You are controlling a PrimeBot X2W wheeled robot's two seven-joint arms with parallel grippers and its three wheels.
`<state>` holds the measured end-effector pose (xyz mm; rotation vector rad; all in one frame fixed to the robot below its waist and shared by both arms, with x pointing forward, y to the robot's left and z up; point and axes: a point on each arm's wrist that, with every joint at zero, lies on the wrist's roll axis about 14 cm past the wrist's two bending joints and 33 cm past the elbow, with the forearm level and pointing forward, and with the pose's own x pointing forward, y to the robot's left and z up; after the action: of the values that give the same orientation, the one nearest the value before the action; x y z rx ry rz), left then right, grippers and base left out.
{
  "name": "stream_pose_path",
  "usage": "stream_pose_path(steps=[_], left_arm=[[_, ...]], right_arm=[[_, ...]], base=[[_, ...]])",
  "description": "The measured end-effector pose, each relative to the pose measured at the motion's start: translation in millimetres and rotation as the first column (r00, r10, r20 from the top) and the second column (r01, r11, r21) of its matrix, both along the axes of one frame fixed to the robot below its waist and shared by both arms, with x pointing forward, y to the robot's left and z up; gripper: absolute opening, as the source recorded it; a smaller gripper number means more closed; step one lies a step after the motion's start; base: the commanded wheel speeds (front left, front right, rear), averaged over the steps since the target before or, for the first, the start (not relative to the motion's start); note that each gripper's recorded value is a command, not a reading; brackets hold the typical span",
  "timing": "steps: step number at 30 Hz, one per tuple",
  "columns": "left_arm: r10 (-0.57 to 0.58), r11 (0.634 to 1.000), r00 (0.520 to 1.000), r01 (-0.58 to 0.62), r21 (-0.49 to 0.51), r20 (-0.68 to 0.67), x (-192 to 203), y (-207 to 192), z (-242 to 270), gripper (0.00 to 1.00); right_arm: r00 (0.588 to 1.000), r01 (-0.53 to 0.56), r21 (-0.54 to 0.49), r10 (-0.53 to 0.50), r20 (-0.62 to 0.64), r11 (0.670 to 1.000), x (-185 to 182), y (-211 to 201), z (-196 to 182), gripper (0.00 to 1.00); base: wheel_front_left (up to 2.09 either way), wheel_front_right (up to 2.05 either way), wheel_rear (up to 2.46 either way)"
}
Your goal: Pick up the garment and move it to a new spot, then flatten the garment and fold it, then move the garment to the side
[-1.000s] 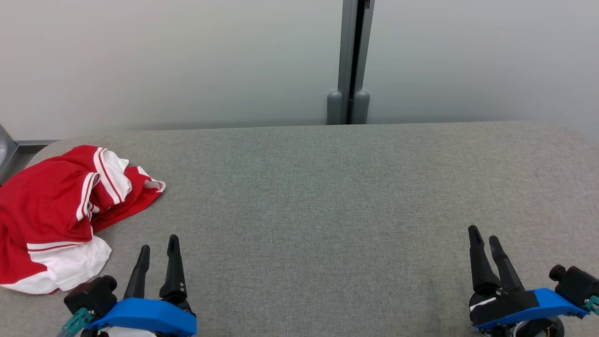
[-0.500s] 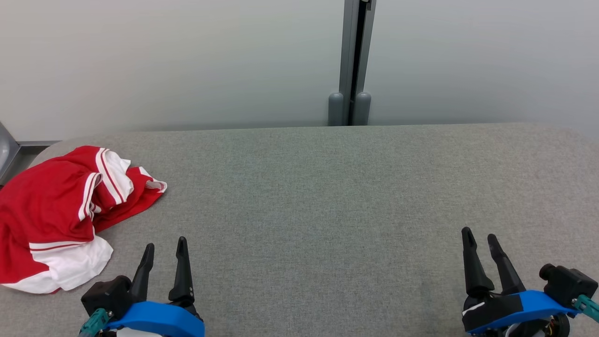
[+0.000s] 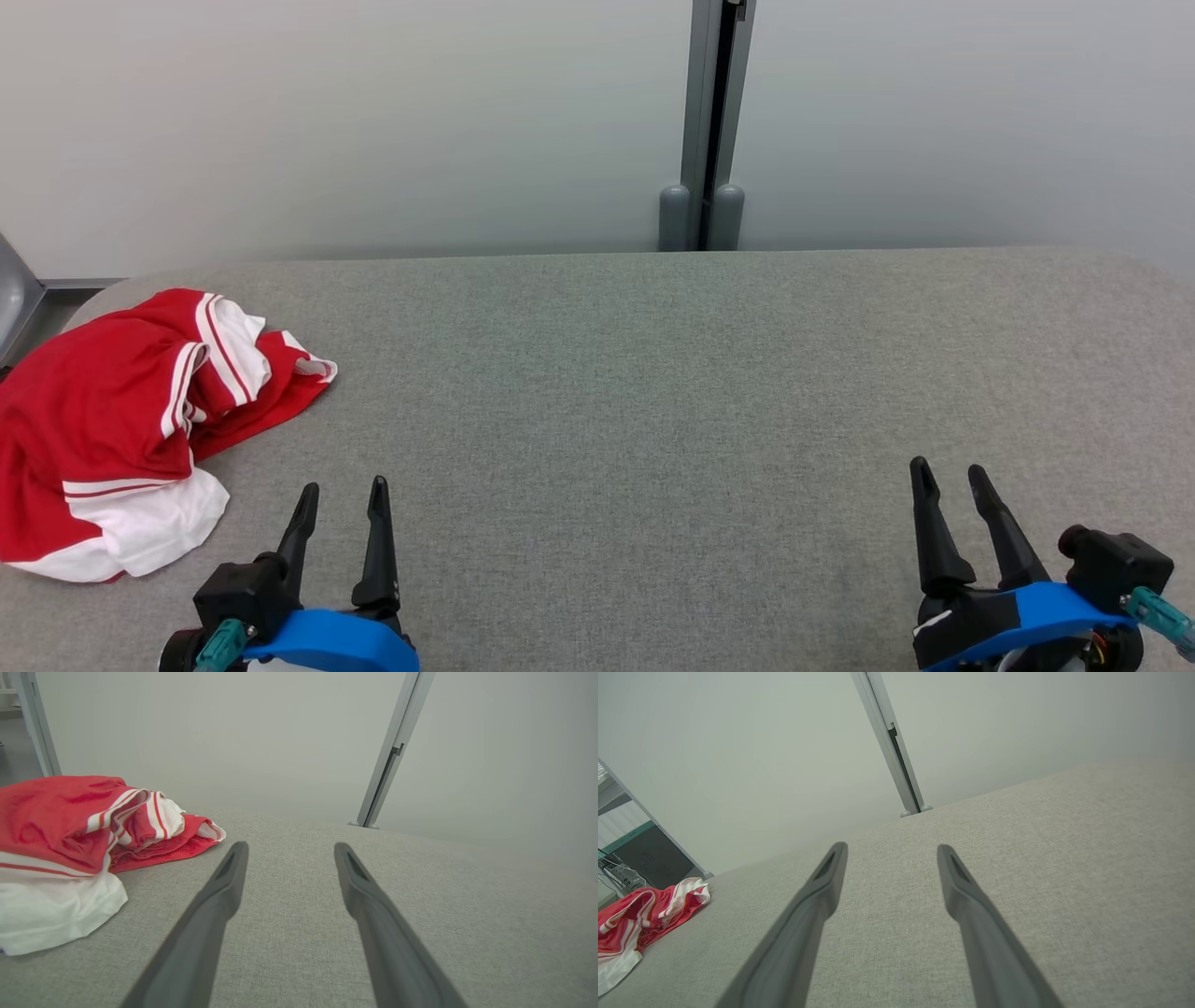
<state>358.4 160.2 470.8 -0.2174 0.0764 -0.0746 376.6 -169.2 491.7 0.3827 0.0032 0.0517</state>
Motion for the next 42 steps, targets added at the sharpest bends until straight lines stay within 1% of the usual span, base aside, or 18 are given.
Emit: stream_pose_path(steps=[7,14,31,42], left_arm=[[-0.005,0.999,1.0,0.005,0.045,0.012,-1.3,-0.1,0.4,1.0],[-0.007,0.998,1.0,0.005,0.068,0.024,-3.1,-0.2,0.8,1.0],[-0.032,0.986,0.998,0.024,0.164,0.05,-6.5,-3.0,1.6,1.0],[-0.027,0.987,0.999,0.021,0.159,0.038,-7.4,-2.3,-2.4,1.0]], right_arm=[[1.0,-0.009,-0.055,0.01,0.012,0.998,-0.5,1.4,1.7,1.0],[1.0,-0.01,-0.094,0.011,0.019,0.996,-2.0,0.7,1.8,1.0],[0.999,-0.025,-0.202,0.032,0.035,0.979,-3.9,3.0,2.1,1.0],[0.999,-0.023,-0.205,0.03,0.029,0.979,-2.6,2.0,0.2,1.0]], base=[[0.0,0.0,0.0],[0.0,0.0,0.0],[0.0,0.0,0.0],[0.0,0.0,0.0]])
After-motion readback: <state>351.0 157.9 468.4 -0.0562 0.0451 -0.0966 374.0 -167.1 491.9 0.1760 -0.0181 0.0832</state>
